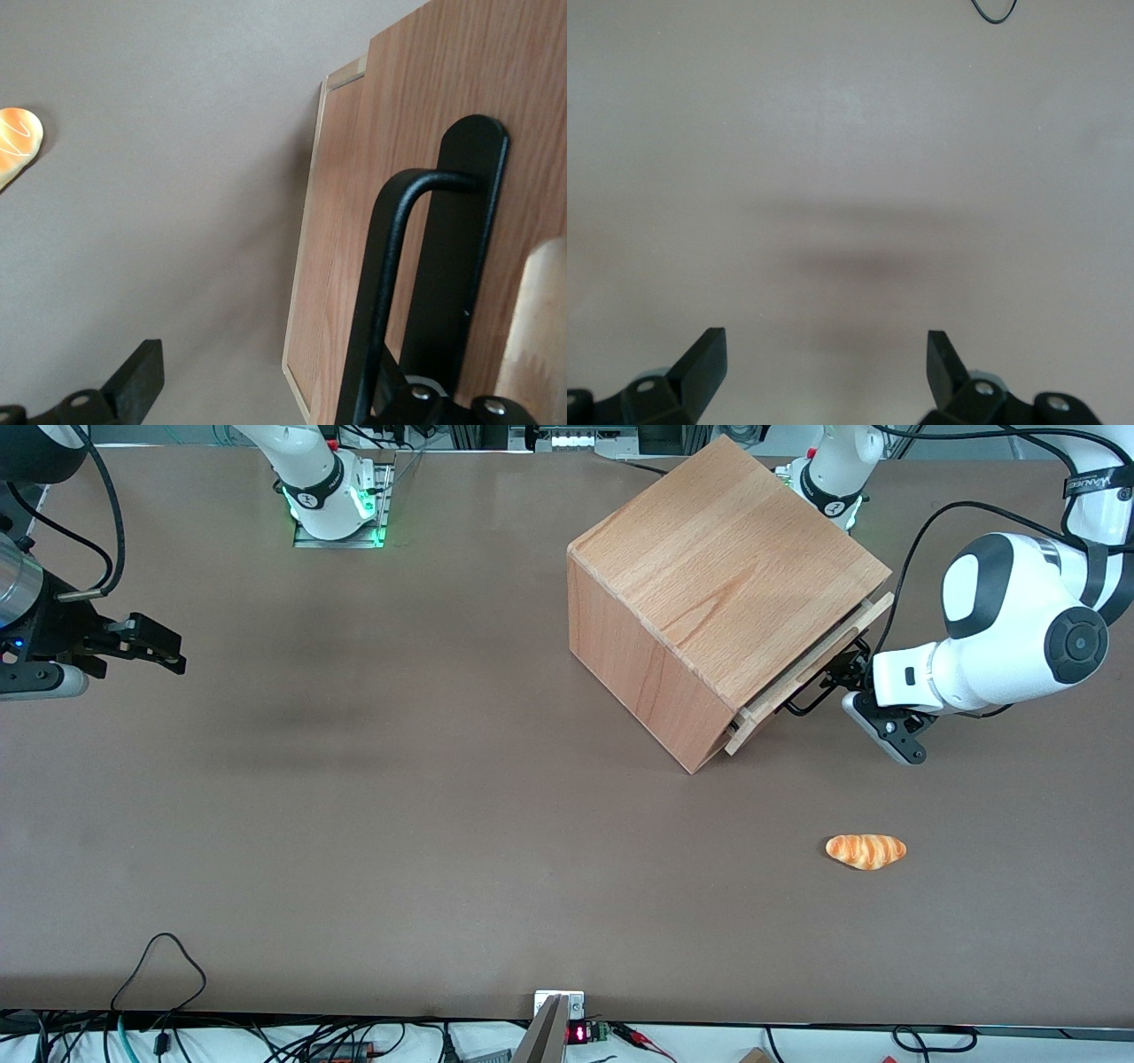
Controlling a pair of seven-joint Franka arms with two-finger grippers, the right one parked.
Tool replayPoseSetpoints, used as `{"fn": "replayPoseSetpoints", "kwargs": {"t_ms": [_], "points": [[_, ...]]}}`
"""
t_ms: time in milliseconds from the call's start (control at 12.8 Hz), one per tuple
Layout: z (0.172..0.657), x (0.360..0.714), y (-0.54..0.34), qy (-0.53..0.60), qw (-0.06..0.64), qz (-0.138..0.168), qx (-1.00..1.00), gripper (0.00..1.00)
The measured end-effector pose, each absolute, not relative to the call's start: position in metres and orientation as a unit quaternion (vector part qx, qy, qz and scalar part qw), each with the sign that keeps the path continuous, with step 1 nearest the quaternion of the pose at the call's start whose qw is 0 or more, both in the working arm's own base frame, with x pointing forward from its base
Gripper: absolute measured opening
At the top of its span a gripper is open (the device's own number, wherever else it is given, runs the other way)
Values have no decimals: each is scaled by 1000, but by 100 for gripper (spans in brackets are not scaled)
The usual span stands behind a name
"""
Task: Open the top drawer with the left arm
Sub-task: 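Pull the drawer outward from the cabinet with the left gripper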
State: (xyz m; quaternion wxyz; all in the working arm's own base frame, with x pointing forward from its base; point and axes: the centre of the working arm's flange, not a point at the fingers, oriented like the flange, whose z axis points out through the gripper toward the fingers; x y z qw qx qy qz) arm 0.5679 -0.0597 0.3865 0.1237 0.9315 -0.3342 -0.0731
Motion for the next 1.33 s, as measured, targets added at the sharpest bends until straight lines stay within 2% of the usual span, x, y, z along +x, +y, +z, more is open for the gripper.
{"fn": "replayPoseSetpoints", "kwargs": {"t_ms": [392,627,1020,1333], "points": [[383,576,-37,-327,119,-54,936,100],[387,583,-10,-308,107,-28,945,100],[388,586,24,-279,100,-18,955,100],[395,594,46,-272,79,22,959,100]]}}
